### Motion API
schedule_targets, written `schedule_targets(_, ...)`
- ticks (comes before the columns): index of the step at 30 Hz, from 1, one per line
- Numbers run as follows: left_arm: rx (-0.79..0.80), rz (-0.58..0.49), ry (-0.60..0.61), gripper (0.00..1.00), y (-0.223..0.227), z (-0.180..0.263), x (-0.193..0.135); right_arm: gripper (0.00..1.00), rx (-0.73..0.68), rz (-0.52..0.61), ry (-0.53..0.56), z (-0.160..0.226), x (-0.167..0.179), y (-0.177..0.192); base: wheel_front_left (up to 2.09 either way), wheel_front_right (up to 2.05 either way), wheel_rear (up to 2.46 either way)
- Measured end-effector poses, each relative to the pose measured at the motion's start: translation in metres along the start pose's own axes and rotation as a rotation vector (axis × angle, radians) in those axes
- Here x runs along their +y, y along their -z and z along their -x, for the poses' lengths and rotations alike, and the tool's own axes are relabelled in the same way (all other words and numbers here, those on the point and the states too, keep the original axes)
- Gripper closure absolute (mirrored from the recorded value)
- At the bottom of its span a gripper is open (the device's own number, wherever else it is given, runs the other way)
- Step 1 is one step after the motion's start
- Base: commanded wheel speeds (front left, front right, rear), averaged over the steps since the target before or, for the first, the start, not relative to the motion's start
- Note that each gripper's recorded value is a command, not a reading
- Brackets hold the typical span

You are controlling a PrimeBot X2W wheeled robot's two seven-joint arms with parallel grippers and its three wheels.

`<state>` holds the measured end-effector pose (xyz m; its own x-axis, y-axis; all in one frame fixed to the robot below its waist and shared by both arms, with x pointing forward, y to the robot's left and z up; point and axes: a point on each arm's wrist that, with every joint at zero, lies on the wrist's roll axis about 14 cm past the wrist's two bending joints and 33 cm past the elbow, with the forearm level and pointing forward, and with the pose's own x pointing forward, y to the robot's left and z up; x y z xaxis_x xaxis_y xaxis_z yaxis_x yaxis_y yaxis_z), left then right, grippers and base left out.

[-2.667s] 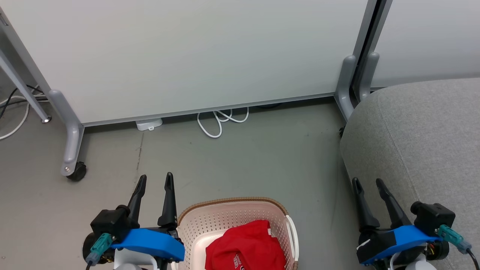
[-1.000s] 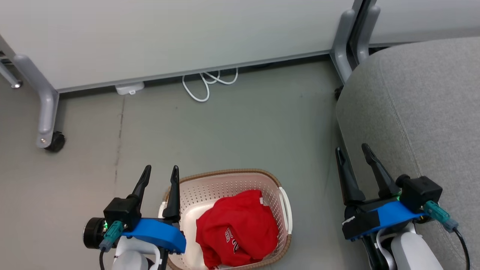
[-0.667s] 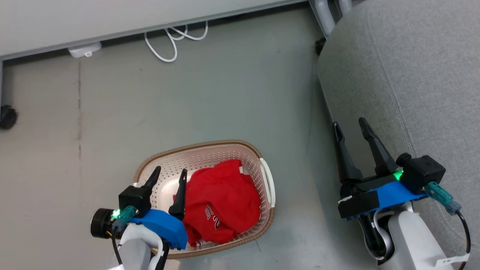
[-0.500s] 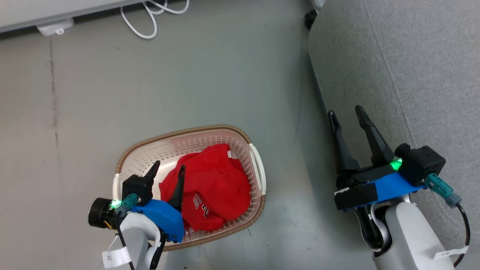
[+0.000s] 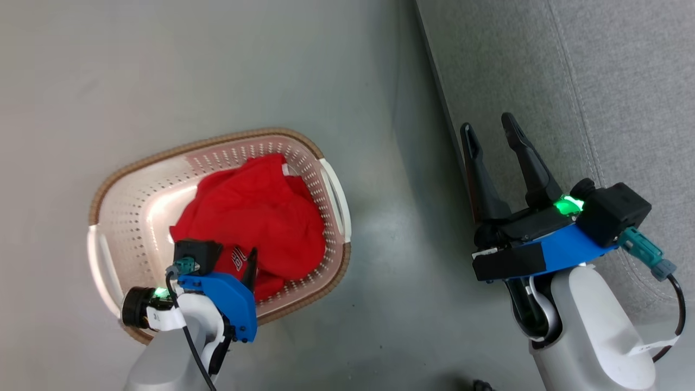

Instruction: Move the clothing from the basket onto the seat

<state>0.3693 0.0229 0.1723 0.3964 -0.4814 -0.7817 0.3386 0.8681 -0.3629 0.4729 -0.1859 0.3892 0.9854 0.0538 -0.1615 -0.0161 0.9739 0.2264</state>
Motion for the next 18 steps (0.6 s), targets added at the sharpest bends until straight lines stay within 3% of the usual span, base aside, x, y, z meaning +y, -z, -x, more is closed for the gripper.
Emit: schedule_targets(18,0.137,0.112,0.026,0.00,0.028,-0.049,0.000,0.00,0.063,-0.019,0.052,-0.004,-0.022,0.029,0.00,0.00,0.00)
